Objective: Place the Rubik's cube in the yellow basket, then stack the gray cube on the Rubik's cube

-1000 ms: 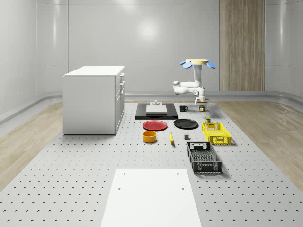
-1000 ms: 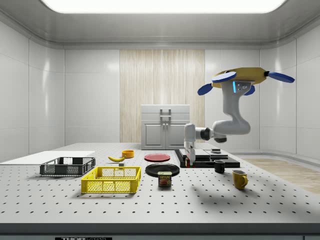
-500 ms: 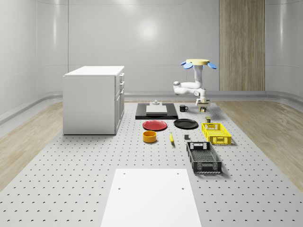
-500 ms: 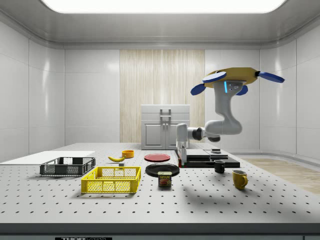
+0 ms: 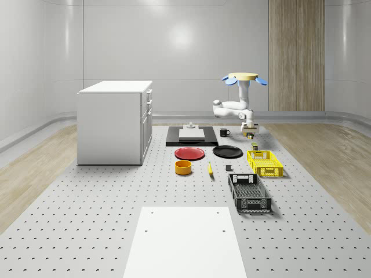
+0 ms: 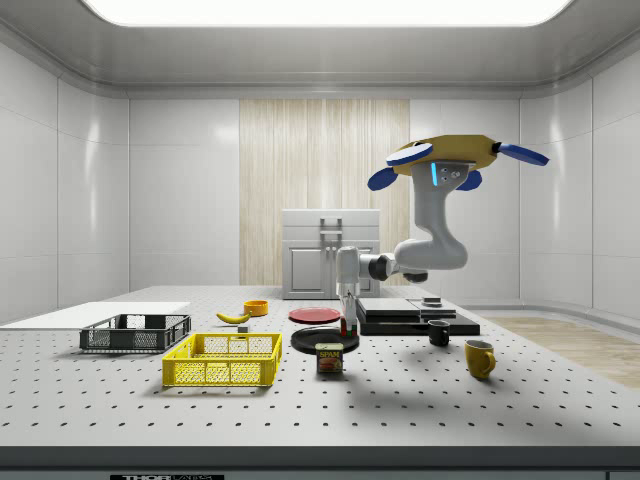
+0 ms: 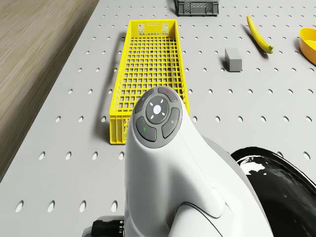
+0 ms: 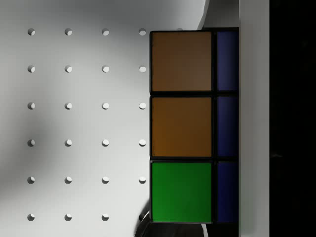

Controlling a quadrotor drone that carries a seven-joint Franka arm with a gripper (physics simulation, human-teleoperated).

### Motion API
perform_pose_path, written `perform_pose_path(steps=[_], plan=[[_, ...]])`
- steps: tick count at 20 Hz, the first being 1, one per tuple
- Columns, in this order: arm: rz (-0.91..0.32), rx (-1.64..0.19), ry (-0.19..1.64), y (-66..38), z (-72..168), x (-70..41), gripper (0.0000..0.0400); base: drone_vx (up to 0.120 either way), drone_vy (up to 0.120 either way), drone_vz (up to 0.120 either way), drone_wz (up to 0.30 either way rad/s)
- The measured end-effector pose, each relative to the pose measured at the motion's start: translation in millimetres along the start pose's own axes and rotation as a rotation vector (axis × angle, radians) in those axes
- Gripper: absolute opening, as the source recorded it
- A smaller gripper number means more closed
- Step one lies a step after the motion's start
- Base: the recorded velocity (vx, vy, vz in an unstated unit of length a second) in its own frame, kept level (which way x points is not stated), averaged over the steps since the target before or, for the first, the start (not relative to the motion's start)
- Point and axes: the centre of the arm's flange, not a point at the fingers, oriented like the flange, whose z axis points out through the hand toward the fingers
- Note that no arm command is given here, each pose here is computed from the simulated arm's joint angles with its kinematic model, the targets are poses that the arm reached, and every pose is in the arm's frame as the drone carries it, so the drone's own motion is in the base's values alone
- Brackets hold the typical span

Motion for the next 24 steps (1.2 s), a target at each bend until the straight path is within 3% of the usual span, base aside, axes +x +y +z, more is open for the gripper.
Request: perform_pose_path(steps=[24], plan=[[0.0,0.0,0.0,0.0,0.0,0.0,0.0325,0.12,0.0,0.0,0.0]])
